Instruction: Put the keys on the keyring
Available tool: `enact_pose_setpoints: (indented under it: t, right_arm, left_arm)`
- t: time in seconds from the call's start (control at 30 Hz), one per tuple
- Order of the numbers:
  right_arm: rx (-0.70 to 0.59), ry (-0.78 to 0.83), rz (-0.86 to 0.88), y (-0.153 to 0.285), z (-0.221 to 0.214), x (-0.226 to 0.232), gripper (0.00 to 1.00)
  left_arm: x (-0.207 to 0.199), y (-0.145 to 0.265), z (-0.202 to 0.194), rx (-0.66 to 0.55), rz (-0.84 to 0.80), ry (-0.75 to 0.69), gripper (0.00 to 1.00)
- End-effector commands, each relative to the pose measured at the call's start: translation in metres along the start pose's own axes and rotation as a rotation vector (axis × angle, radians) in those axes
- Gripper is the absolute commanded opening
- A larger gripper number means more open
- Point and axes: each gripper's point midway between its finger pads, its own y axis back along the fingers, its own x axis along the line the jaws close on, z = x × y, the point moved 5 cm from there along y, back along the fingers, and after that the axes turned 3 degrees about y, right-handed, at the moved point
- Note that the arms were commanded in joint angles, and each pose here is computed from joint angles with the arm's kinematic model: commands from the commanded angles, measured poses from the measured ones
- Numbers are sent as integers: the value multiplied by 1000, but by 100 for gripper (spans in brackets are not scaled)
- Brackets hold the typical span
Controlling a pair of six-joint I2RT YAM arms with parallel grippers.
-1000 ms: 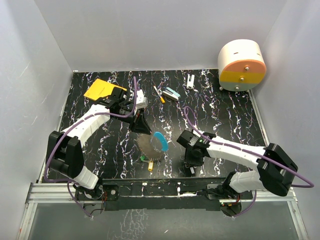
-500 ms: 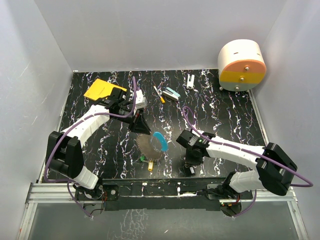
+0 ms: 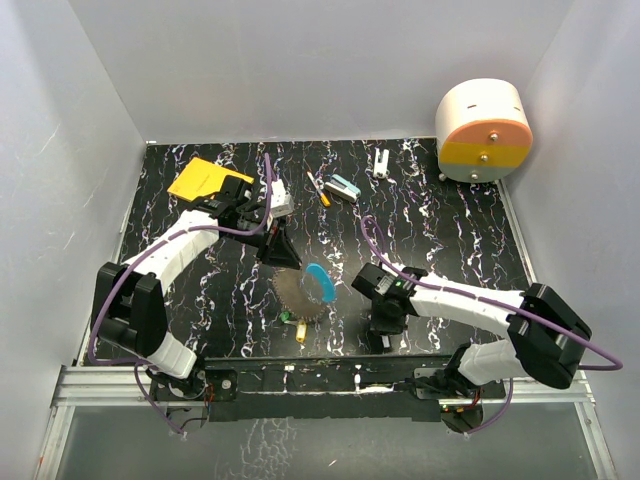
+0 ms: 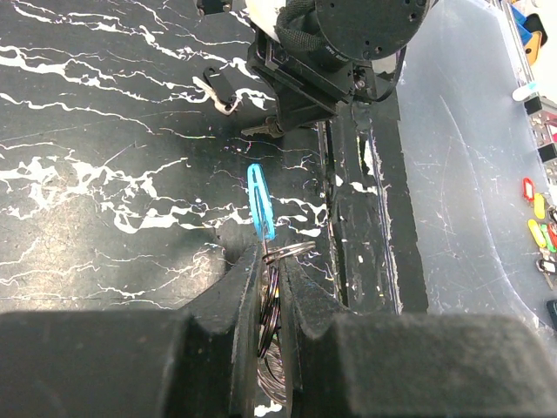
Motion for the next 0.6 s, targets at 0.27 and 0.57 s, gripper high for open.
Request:
enact_pose_setpoints:
  t: [0.27,0.57]
  right_arm:
    - [-48,-19,26,4,6,5,13]
    - [-235,-87,8,32,38,6,34]
  left_arm:
    - [-17,6,11,-56,-37,-23,0]
    - [-17,6,12,-57,-37,-23,0]
